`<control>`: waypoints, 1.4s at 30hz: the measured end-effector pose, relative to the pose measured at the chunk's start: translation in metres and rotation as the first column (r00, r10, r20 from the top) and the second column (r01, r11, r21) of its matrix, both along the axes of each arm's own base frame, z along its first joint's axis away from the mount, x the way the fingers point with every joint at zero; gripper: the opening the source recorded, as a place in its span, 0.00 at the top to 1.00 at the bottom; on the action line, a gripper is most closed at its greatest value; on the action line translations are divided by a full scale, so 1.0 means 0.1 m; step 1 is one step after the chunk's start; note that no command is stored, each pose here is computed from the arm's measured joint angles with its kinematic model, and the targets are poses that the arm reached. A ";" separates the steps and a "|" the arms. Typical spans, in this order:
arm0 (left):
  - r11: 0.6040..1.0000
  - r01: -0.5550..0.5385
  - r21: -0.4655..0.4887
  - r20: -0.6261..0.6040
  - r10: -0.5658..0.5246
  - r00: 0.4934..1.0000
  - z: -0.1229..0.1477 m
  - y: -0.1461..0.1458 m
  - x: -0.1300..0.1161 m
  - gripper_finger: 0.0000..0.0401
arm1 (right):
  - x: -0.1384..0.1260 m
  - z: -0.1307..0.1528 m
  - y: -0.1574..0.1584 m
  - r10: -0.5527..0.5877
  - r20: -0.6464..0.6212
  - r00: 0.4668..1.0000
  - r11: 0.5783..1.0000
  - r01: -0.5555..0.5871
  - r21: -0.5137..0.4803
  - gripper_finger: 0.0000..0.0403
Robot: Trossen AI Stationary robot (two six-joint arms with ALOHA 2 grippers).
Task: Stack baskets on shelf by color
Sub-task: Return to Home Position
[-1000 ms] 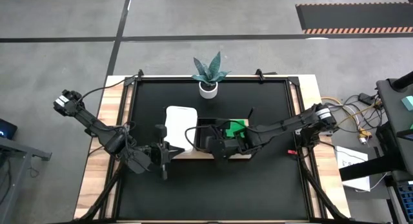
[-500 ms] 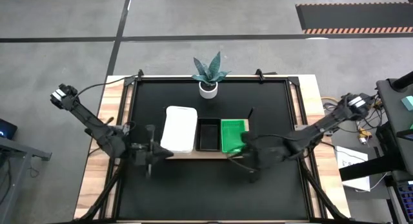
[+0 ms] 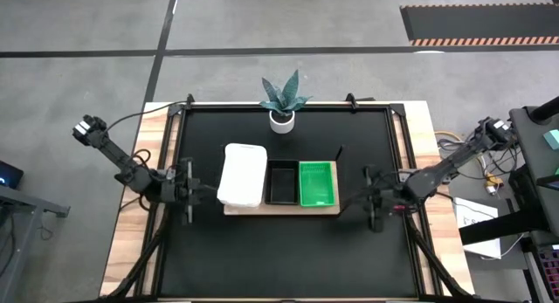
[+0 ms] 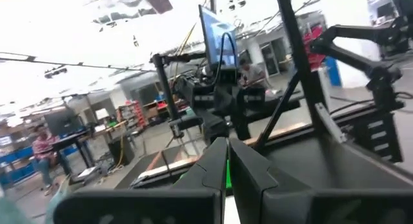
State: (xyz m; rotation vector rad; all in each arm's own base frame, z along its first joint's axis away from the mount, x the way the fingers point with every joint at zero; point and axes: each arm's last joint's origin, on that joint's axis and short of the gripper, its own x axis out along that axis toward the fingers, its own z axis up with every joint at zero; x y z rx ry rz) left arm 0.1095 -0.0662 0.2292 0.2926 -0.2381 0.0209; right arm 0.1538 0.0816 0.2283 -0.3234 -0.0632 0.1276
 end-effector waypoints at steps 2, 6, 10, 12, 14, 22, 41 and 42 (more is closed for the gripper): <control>1.000 -0.021 -0.002 -0.008 0.021 1.000 -0.07 0.03 -0.02 1.00 | -0.09 0.01 -0.07 -0.010 0.043 0.999 1.000 0.010 -0.011 0.98; 0.997 -0.070 -0.031 0.001 0.070 0.998 -0.16 0.09 -0.09 1.00 | -0.25 0.00 -0.22 -0.048 0.125 0.991 0.999 0.050 -0.012 0.98; 0.996 -0.072 -0.060 0.031 0.074 0.997 -0.24 0.14 -0.15 1.00 | -0.46 0.03 -0.41 -0.114 0.256 0.960 0.993 0.110 0.029 0.98; 0.994 -0.076 -0.075 0.049 0.080 0.996 -0.26 0.16 -0.17 1.00 | -0.51 0.00 -0.48 -0.152 0.287 0.946 0.988 0.150 0.030 0.98; 0.993 -0.091 -0.073 0.044 0.094 0.995 -0.27 0.18 -0.19 1.00 | -0.54 -0.03 -0.52 -0.180 0.310 0.933 0.983 0.185 0.014 0.98; 0.988 -0.105 -0.112 0.073 0.114 0.991 -0.24 0.23 -0.24 1.00 | -0.67 -0.17 -0.60 -0.215 0.394 0.893 0.968 0.248 -0.035 0.98; 0.992 -0.107 -0.066 0.018 0.109 0.994 -0.30 0.19 -0.19 1.00 | -0.64 -0.23 -0.61 -0.275 0.327 0.904 0.945 0.316 -0.079 0.98; 0.992 -0.108 -0.063 0.015 0.109 0.994 -0.31 0.18 -0.19 1.00 | -0.64 -0.24 -0.61 -0.275 0.323 0.905 0.945 0.316 -0.082 0.98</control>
